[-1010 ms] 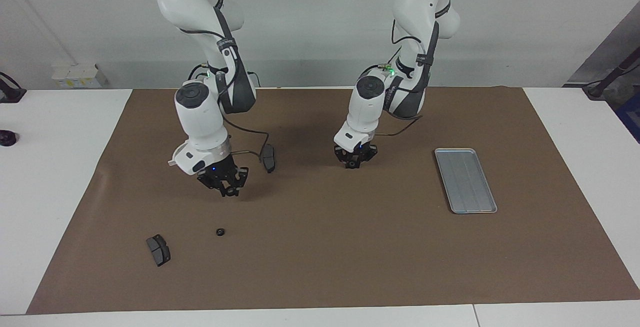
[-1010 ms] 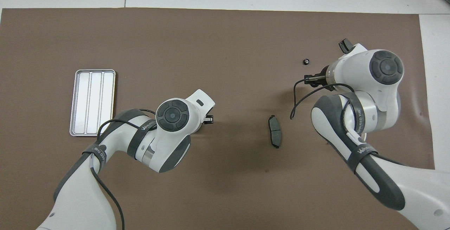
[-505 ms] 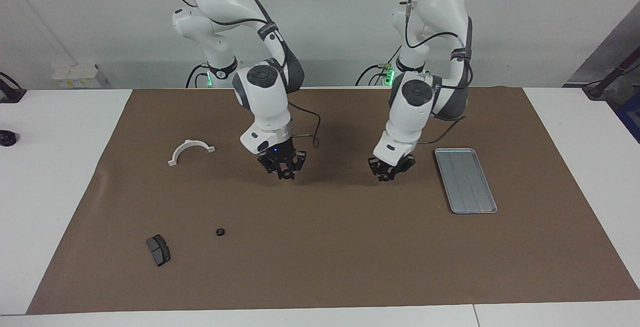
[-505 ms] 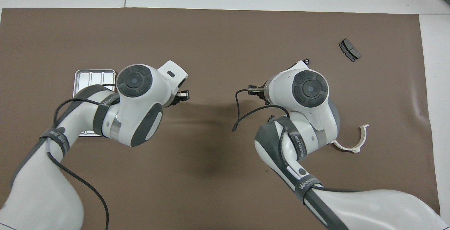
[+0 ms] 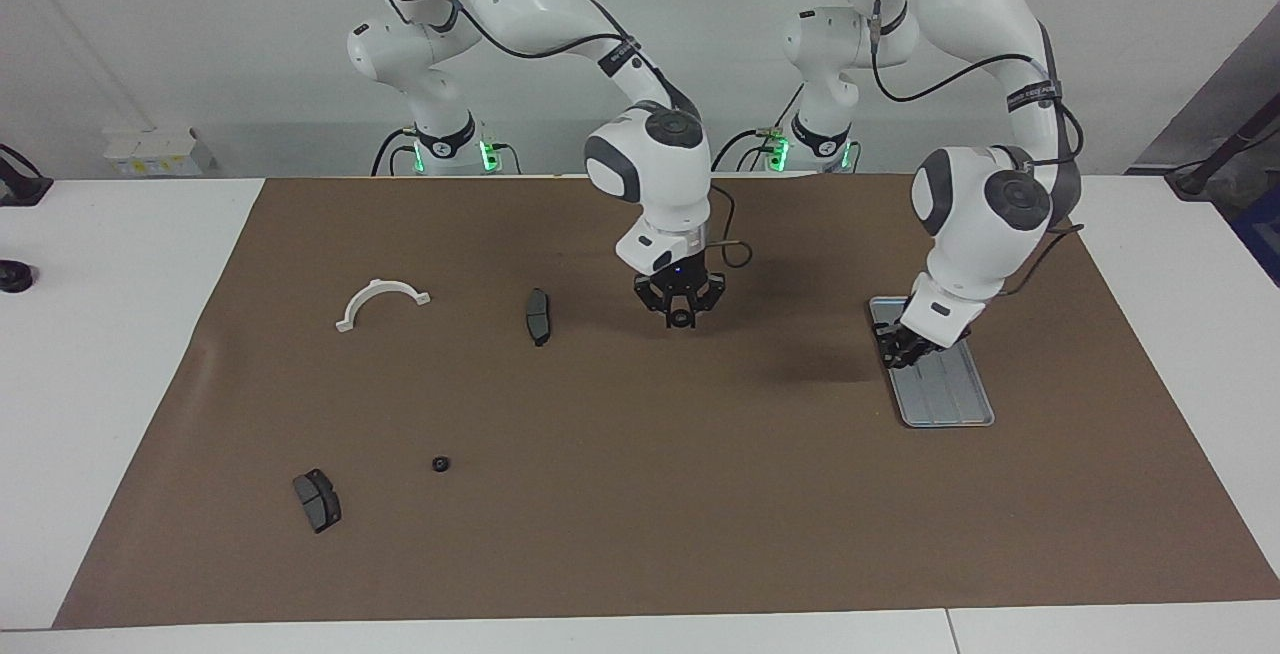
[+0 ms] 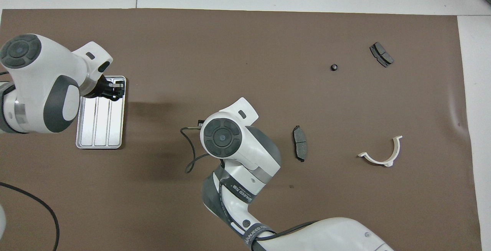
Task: Pick bearing gear from pile to tray
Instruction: 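Place the bearing on the tray with the left gripper while the right gripper carries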
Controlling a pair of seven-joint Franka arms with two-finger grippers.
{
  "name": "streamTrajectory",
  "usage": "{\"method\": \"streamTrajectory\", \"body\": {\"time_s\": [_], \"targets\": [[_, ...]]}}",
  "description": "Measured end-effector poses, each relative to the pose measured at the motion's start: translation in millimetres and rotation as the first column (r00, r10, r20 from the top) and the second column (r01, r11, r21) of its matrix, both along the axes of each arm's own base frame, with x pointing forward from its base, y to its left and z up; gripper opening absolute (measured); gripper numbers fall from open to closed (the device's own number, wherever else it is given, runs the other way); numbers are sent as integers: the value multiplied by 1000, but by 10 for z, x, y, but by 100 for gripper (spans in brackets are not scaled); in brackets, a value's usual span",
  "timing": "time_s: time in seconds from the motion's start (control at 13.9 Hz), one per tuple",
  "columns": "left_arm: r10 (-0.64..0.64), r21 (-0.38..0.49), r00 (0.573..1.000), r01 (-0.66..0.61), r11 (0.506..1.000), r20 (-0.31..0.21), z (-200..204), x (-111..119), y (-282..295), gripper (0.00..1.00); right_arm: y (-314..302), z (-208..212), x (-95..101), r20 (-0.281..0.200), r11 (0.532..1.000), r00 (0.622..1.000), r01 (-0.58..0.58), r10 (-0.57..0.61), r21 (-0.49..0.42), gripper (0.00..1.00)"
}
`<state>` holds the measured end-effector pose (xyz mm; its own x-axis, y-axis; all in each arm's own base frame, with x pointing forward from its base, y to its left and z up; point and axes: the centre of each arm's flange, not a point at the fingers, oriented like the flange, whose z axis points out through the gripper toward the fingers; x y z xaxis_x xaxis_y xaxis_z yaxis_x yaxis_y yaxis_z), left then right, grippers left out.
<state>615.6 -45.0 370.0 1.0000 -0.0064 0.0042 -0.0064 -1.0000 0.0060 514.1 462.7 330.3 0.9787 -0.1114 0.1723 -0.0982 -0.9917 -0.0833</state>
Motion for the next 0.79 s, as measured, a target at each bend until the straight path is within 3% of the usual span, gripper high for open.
{"method": "streamTrajectory", "body": {"time_s": [0.22, 0.43, 0.65, 0.79], "targets": [[-20, -2, 999, 20, 1000, -42, -172, -121, 584, 34, 219, -232, -3, -6, 1000, 1000, -19, 19, -9, 35], [-16, -5, 997, 16, 1000, -77, -306, -290, 792, 35, 213, -311, -6, -5, 999, 1000, -27, 27, -23, 35], [-36, -8, 996, 35, 999, -77, -311, -314, 712, 64, 201, -359, -25, -9, 999, 1000, -29, 29, -28, 39], [-52, -9, 997, 52, 999, -64, -273, -302, 677, 88, 202, -342, -16, -6, 999, 1000, -29, 28, -26, 56]]}}
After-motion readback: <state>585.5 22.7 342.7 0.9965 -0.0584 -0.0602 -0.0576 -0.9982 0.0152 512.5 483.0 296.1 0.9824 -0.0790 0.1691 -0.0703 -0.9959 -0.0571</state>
